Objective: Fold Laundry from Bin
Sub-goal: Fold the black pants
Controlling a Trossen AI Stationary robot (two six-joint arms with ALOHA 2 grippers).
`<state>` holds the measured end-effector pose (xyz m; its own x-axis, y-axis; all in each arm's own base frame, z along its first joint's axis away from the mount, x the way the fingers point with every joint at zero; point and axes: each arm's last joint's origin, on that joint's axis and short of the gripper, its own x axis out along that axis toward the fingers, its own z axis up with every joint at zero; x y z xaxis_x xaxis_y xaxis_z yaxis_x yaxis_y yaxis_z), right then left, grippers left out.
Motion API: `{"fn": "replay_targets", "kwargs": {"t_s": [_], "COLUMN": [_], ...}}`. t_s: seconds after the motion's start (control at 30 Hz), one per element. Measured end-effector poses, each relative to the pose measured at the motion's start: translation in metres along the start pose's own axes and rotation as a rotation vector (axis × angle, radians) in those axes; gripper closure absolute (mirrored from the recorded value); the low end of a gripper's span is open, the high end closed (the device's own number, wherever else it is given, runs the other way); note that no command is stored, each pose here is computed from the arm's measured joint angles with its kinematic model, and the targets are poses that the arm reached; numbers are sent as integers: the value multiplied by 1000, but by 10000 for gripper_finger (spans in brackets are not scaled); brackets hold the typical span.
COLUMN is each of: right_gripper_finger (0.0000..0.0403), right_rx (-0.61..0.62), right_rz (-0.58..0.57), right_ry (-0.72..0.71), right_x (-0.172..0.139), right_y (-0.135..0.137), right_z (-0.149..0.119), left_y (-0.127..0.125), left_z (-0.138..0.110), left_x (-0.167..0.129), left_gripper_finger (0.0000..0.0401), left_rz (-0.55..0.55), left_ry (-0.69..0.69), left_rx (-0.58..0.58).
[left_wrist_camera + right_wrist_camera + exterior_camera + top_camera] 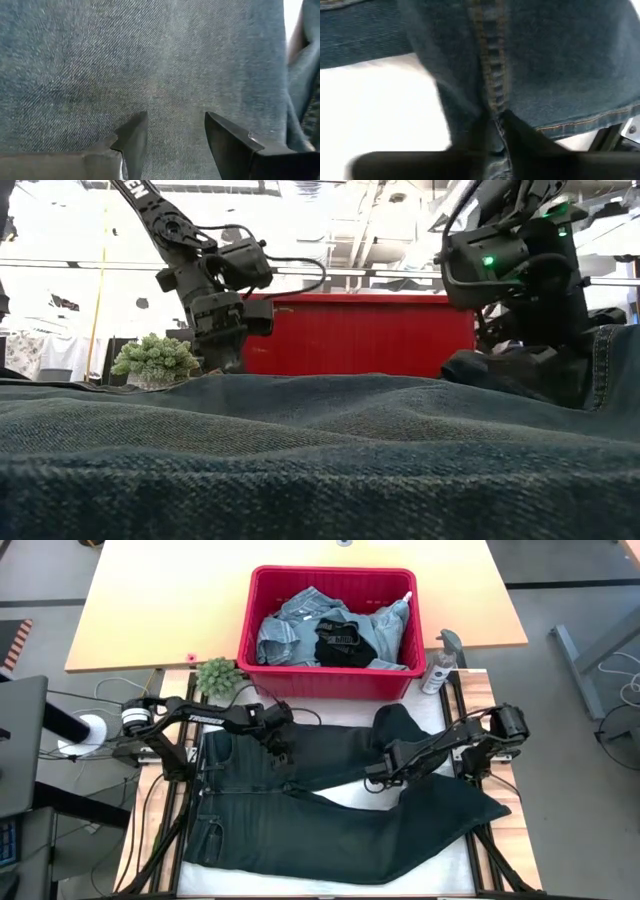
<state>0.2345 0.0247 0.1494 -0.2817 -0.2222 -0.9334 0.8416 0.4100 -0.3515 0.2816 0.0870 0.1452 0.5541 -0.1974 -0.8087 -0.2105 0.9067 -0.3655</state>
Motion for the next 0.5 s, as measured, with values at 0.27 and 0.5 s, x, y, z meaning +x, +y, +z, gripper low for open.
{"fn": "replay_targets", "kwargs": {"t_s": [0.27,0.5], "right_gripper_finger": [386,386], "right_rx": [57,279], "right_rz": [-68,-88], "right_ry": [-39,-123], "right_x": [-36,-87], "right_y": [-4,-28], "right_z": [13,36], "left_y": [2,2], "left_z": [1,1], "left_x": [1,1], "left_gripper_finger": [218,218], "left_rz": [74,76], "left_ry": [-15,-15], "left_rx": [25,26]}}
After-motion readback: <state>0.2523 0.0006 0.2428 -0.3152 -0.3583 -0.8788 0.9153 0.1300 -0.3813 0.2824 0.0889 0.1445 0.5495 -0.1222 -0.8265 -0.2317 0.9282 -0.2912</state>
